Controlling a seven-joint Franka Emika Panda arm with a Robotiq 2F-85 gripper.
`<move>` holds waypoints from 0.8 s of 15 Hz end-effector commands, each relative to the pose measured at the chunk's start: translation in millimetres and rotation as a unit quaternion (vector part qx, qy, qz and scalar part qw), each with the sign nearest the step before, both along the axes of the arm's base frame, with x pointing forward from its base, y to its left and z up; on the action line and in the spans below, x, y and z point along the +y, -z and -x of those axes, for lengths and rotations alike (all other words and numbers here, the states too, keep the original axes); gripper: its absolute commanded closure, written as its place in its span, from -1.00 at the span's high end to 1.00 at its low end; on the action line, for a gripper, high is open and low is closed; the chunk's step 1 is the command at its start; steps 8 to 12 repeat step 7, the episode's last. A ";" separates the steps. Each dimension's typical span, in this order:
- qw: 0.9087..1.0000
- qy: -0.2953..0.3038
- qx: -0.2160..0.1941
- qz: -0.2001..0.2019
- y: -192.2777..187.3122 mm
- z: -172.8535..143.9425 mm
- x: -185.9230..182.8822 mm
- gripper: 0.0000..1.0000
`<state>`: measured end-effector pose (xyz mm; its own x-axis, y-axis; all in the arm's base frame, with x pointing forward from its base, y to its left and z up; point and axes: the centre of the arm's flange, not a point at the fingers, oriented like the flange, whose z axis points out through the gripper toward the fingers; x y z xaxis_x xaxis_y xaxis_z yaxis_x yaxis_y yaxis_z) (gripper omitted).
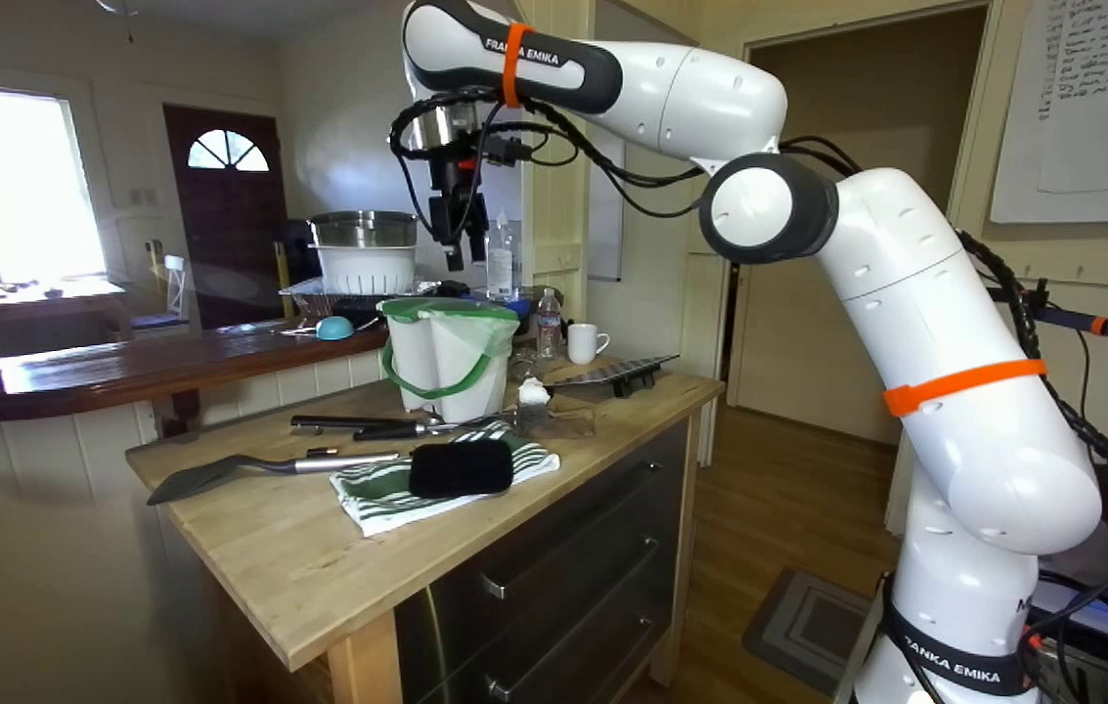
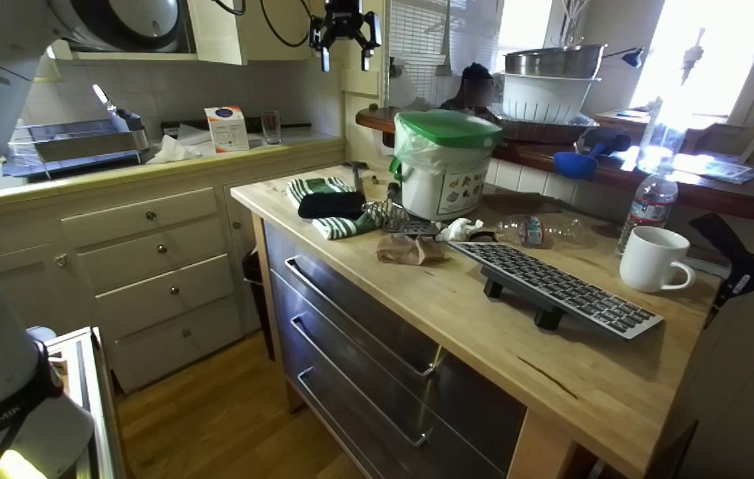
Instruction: Pick up the battery and put it on the left side of the table
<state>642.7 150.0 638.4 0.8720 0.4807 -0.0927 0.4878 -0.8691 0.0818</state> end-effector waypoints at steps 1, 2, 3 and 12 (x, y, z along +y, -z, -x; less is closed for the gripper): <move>1.000 0.005 -0.004 0.003 -2.7 -0.5 -4.5 1.00; 1.000 0.007 -0.006 0.005 -3.8 -0.8 -6.3 1.00; 1.000 0.008 -0.006 0.006 -3.7 -0.9 -6.2 1.00; 1.000 0.010 -0.006 0.007 -1.6 -1.8 -4.7 1.00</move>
